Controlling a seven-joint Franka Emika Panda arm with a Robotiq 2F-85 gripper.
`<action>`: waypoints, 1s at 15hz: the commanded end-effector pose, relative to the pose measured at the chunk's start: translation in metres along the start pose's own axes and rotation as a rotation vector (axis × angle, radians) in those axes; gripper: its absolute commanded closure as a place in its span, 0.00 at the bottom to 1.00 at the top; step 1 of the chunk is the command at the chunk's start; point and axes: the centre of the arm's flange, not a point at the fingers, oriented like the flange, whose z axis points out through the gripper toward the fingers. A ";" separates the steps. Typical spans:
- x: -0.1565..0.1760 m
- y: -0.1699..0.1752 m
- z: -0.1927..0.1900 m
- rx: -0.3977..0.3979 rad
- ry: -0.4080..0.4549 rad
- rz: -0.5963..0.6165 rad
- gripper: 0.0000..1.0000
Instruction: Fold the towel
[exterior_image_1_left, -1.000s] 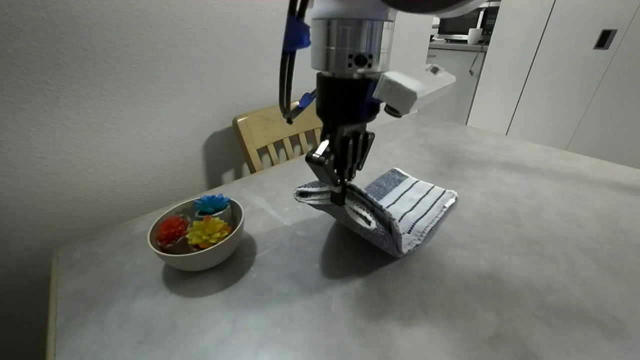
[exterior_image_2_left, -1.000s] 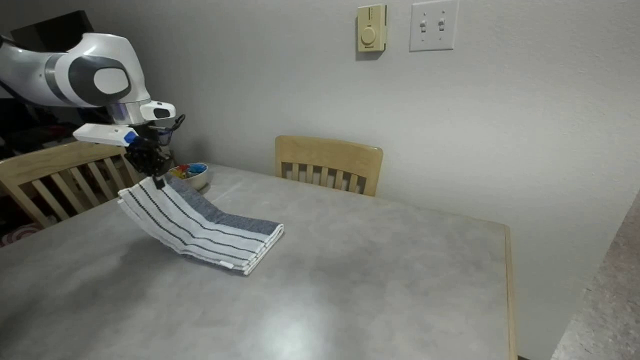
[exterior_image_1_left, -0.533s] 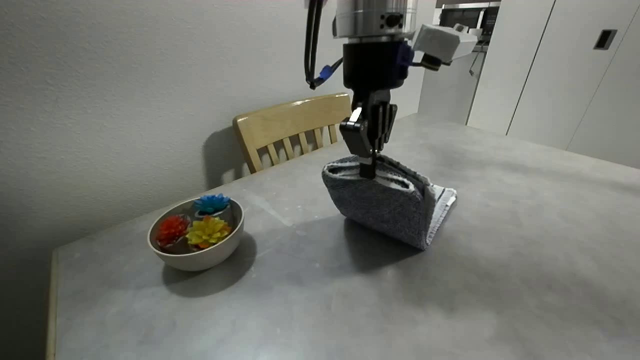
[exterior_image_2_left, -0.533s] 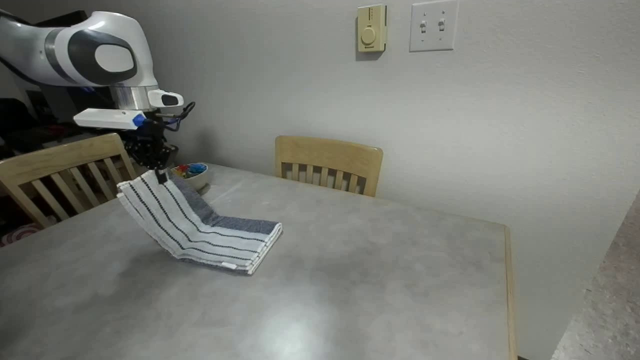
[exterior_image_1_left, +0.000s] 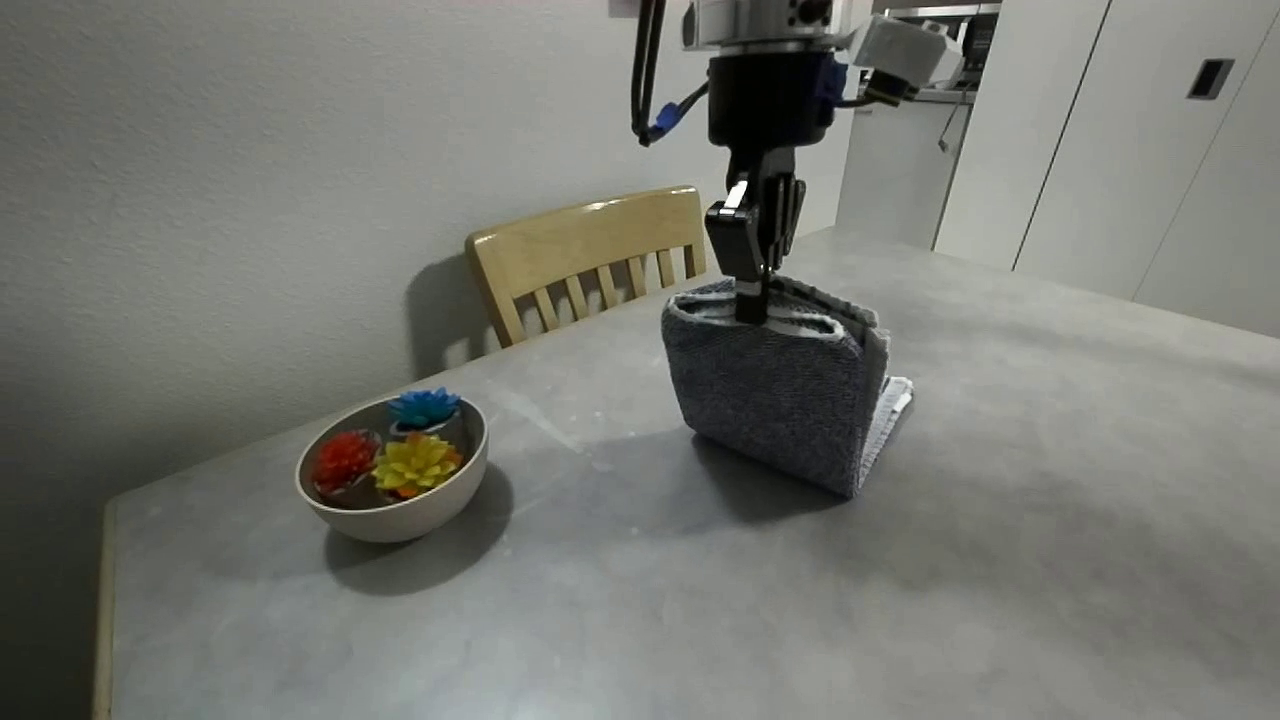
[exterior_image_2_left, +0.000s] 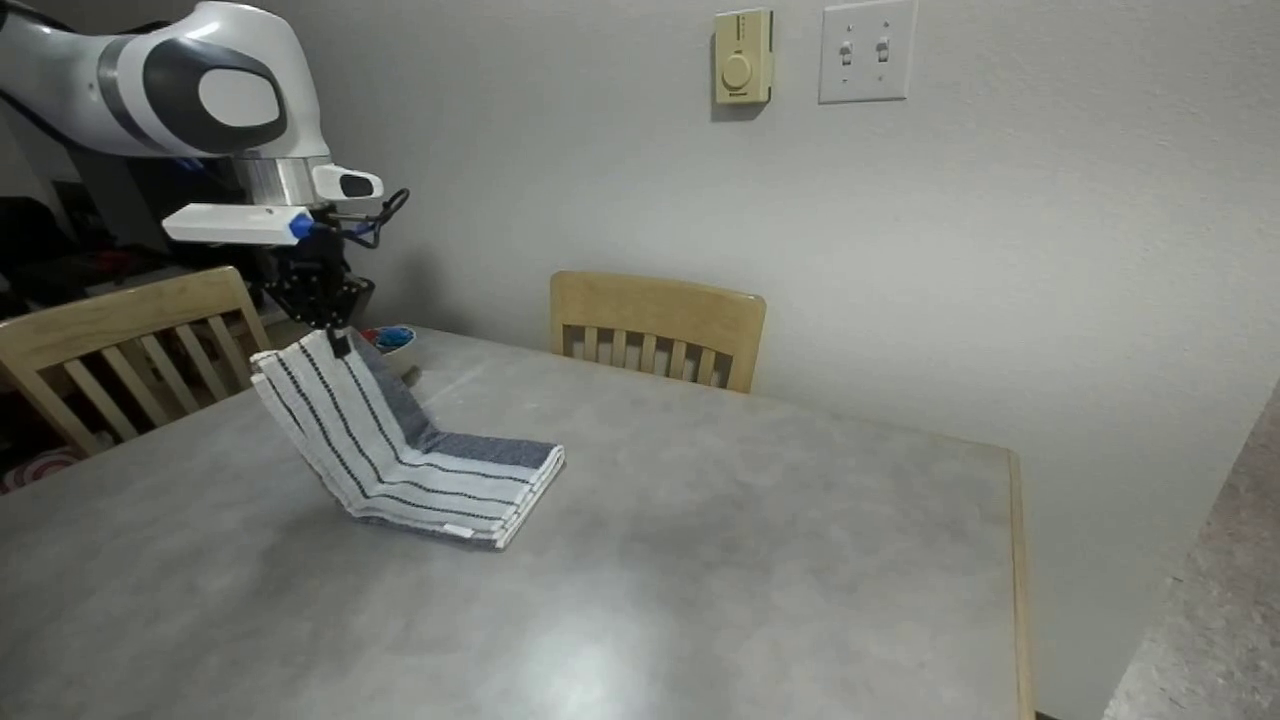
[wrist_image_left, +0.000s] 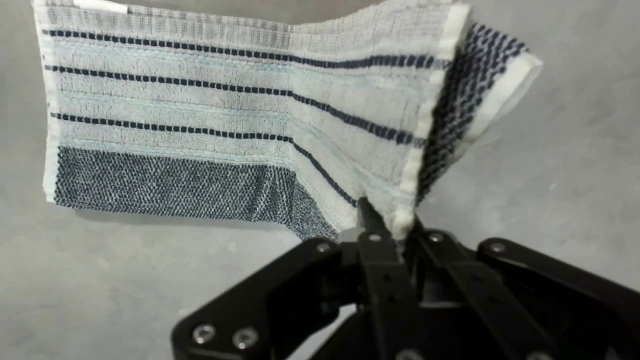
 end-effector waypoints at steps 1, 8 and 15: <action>-0.012 0.022 -0.014 0.000 -0.033 -0.039 0.98; -0.028 0.056 -0.031 0.003 -0.062 -0.090 0.98; -0.041 0.087 -0.048 0.019 -0.075 -0.095 0.98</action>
